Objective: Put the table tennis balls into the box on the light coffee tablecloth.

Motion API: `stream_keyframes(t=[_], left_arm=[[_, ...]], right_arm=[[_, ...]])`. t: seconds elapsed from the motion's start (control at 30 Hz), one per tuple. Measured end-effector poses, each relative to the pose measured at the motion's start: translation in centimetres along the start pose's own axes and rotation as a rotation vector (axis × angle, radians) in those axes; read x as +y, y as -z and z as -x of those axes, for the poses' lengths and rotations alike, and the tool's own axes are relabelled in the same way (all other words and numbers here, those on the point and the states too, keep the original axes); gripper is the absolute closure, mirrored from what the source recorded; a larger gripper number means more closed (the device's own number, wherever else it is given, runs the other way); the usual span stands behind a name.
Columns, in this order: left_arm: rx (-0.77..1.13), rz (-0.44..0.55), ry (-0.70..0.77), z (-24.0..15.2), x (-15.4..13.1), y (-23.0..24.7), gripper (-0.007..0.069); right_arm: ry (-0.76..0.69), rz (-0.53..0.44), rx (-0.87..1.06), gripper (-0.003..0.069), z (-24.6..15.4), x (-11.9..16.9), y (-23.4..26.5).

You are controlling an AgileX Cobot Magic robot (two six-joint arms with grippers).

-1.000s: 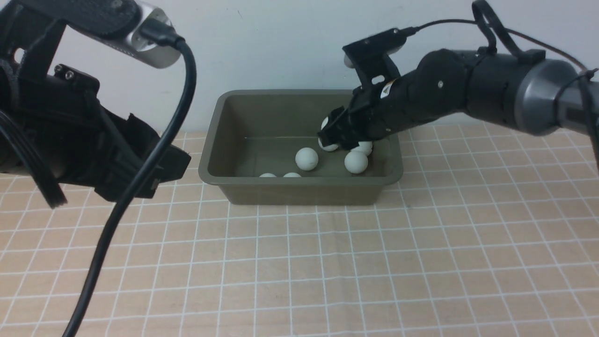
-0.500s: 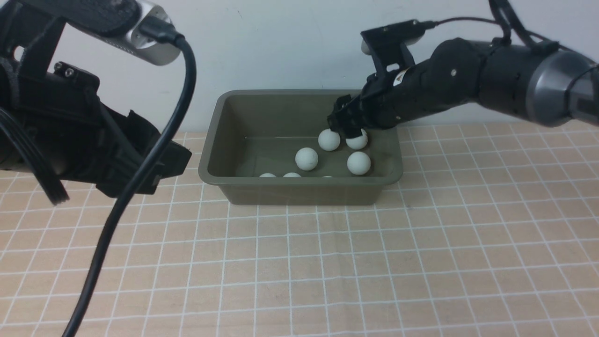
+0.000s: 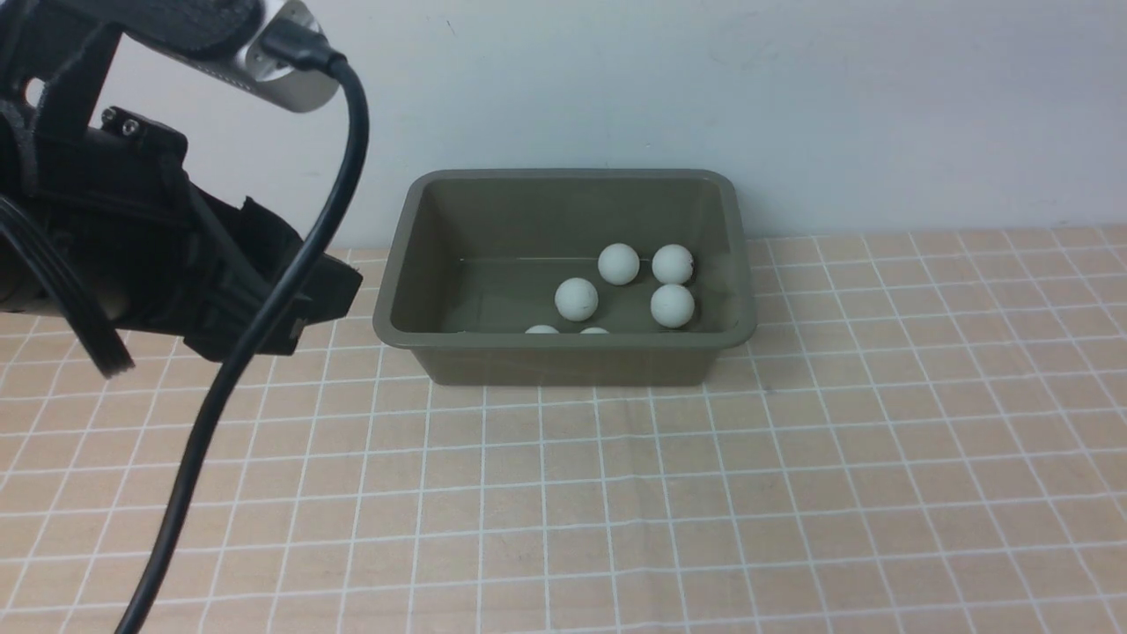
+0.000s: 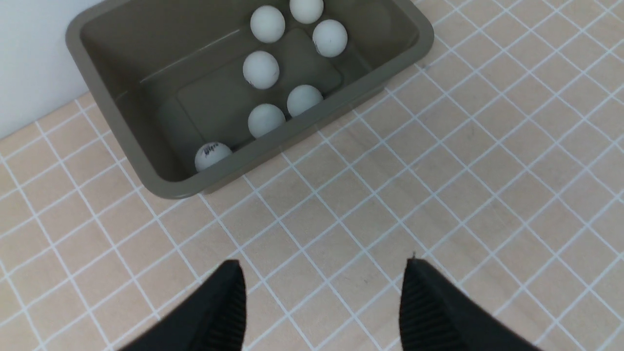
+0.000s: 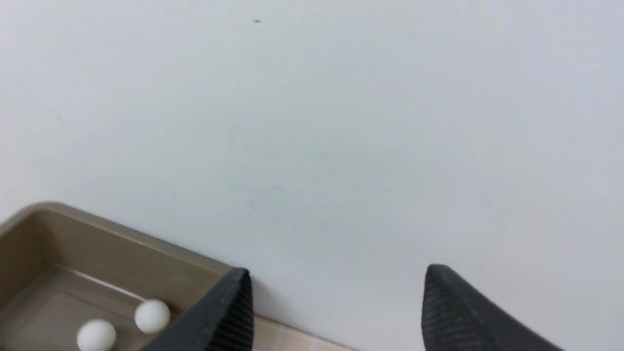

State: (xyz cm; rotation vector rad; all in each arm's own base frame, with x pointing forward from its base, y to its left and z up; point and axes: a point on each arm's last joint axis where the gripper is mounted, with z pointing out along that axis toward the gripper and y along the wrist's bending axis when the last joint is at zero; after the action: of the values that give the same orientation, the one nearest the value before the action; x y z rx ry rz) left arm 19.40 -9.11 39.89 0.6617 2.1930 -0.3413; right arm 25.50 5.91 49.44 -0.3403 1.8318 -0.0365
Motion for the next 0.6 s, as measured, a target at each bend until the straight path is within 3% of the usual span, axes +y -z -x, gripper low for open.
stream_keyframes(t=[0.1,0.3,0.37,0.6], left_arm=[[-0.019,0.006,0.0,0.2,0.1,0.0,0.0273],[-0.04,-0.001,0.01,0.4,0.0,0.0,0.0273],[-0.043,-0.007,0.016,0.4,-0.1,0.0,0.0273],[-0.046,-0.011,0.011,0.4,-0.1,0.0,0.0273]], right_arm=[[0.013,0.0,0.01,0.0246,-0.6,-0.3,3.4],[0.028,0.084,0.098,0.0277,-6.0,0.9,7.4],[0.025,0.126,0.116,0.0291,-10.4,1.9,8.6],[-0.042,0.154,-0.006,0.0323,-19.2,3.7,11.3]])
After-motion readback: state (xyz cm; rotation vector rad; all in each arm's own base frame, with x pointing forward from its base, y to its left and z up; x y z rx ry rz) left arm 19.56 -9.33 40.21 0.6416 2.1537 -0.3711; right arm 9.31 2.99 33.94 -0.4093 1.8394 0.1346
